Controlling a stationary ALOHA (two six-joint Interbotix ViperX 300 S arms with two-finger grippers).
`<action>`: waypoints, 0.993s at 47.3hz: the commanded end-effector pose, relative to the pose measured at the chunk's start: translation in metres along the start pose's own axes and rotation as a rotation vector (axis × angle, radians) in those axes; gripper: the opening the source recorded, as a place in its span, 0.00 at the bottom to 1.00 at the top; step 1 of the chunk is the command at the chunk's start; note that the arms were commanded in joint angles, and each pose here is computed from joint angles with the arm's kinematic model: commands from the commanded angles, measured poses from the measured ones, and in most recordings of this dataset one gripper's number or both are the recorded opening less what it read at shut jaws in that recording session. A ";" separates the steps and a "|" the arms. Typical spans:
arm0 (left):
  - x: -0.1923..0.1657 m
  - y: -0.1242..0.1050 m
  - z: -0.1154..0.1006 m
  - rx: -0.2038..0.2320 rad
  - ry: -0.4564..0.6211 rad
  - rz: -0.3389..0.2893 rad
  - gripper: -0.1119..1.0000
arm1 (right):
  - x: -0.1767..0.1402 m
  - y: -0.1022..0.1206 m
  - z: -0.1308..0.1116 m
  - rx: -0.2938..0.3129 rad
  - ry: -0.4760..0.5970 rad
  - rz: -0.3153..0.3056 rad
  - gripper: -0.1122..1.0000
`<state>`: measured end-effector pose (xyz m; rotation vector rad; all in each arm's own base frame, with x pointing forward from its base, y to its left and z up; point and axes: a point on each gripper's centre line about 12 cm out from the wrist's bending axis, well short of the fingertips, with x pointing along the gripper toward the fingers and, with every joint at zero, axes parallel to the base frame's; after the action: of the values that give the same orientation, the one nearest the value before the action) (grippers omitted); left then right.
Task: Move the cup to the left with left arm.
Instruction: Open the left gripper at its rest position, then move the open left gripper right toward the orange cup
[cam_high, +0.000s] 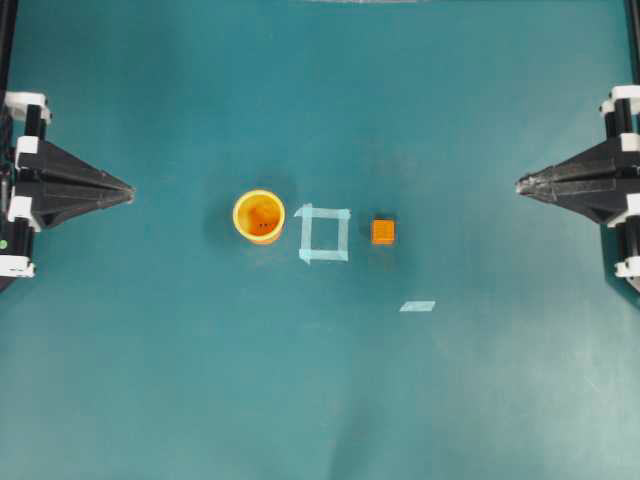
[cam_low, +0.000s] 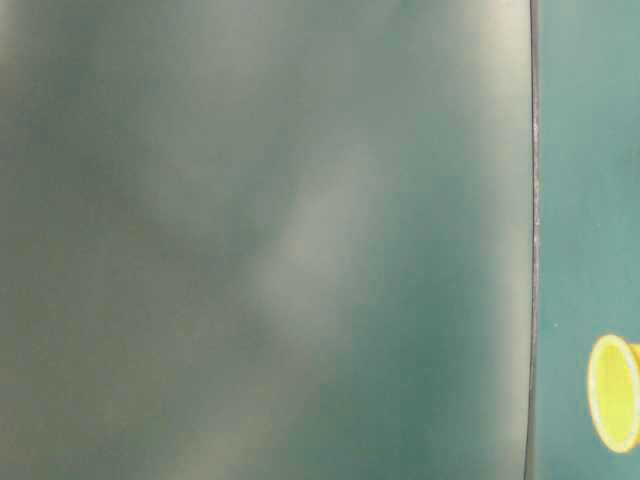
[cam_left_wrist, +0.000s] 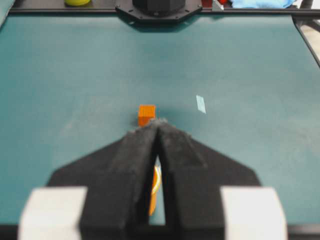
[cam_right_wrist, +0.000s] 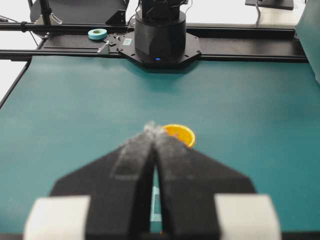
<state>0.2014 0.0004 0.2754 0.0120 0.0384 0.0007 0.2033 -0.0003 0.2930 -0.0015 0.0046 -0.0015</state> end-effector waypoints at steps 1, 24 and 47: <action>0.004 0.002 0.000 0.001 0.009 0.008 0.14 | 0.003 0.000 0.012 0.003 -0.025 -0.001 0.10; 0.016 0.002 -0.019 0.010 0.098 0.006 0.50 | 0.003 0.000 0.018 0.006 -0.038 0.000 0.10; 0.040 0.012 -0.048 0.006 0.245 0.047 0.73 | 0.003 0.000 0.020 0.006 -0.043 0.000 0.09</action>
<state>0.2329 0.0111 0.2198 0.0149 0.2965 0.0426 0.2043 -0.0003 0.2997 0.0015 -0.0061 -0.0015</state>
